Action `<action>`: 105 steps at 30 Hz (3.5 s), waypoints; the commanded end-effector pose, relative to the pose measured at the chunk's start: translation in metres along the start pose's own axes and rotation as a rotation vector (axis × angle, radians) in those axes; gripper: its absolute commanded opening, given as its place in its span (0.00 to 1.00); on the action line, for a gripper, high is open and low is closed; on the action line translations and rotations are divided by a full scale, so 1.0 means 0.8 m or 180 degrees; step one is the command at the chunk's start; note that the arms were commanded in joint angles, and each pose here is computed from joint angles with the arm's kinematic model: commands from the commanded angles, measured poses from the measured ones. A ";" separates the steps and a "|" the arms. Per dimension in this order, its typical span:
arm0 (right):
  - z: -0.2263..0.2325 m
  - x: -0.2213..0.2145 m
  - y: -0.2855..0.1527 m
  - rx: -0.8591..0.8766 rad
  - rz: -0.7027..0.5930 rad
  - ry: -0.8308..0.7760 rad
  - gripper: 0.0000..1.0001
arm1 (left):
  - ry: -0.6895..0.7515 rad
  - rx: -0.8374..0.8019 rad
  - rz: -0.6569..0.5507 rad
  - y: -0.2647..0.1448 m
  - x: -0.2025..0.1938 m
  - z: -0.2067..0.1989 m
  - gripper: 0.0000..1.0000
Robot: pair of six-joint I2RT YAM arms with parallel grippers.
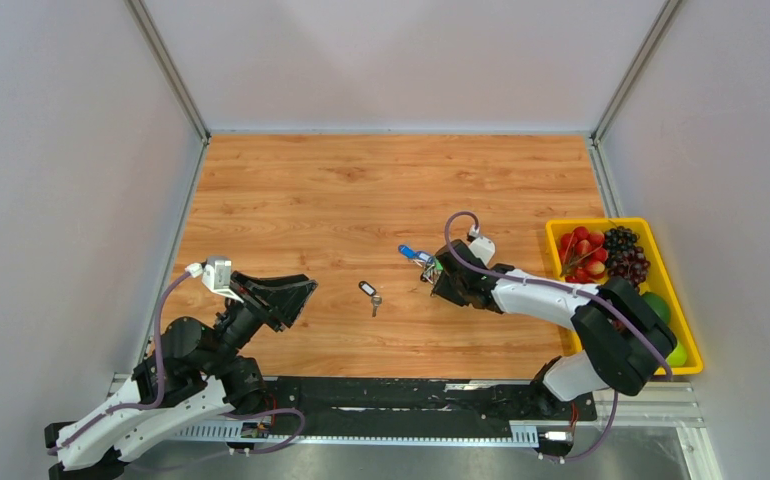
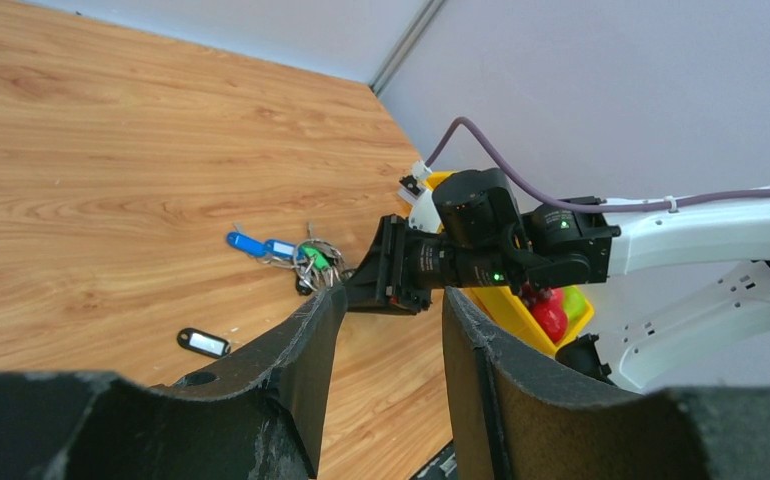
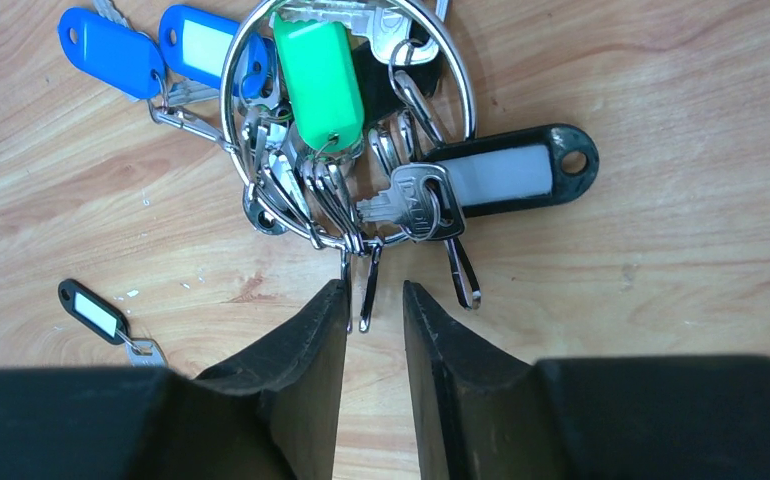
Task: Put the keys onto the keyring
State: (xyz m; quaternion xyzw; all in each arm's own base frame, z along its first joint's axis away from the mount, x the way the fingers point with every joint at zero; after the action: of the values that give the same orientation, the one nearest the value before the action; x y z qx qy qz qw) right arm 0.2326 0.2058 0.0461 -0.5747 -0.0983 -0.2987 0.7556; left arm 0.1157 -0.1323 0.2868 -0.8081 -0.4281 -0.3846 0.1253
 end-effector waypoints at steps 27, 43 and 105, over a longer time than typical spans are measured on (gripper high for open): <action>-0.018 -0.003 -0.030 0.0164 -0.0174 0.0117 0.32 | -0.0041 -0.0128 -0.0034 0.003 0.008 -0.014 0.50; -0.009 0.003 -0.023 0.0167 -0.0192 0.0113 0.34 | -0.0041 -0.0148 -0.0001 0.007 0.006 -0.018 0.50; 0.077 0.032 -0.195 0.1683 0.0393 -0.2001 0.00 | 0.0265 -0.0709 0.0586 0.022 -0.023 -0.063 0.48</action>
State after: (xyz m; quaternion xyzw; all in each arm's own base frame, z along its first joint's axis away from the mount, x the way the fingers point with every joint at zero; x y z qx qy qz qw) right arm 0.1870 0.2242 0.1761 -0.4559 -0.3275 -0.0745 0.8242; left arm 0.1080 -0.1647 0.2929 -0.8287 -0.3462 -0.4213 0.1258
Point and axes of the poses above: each gripper's point midway between its finger pads, its own y axis out along the fingers, its own z axis along the line the jaws close on, x = y × z, the point moved 3 cm from there along -y, back along the fingers, and after that the axes turned 7 degrees about -y, right-handed, at the moved point
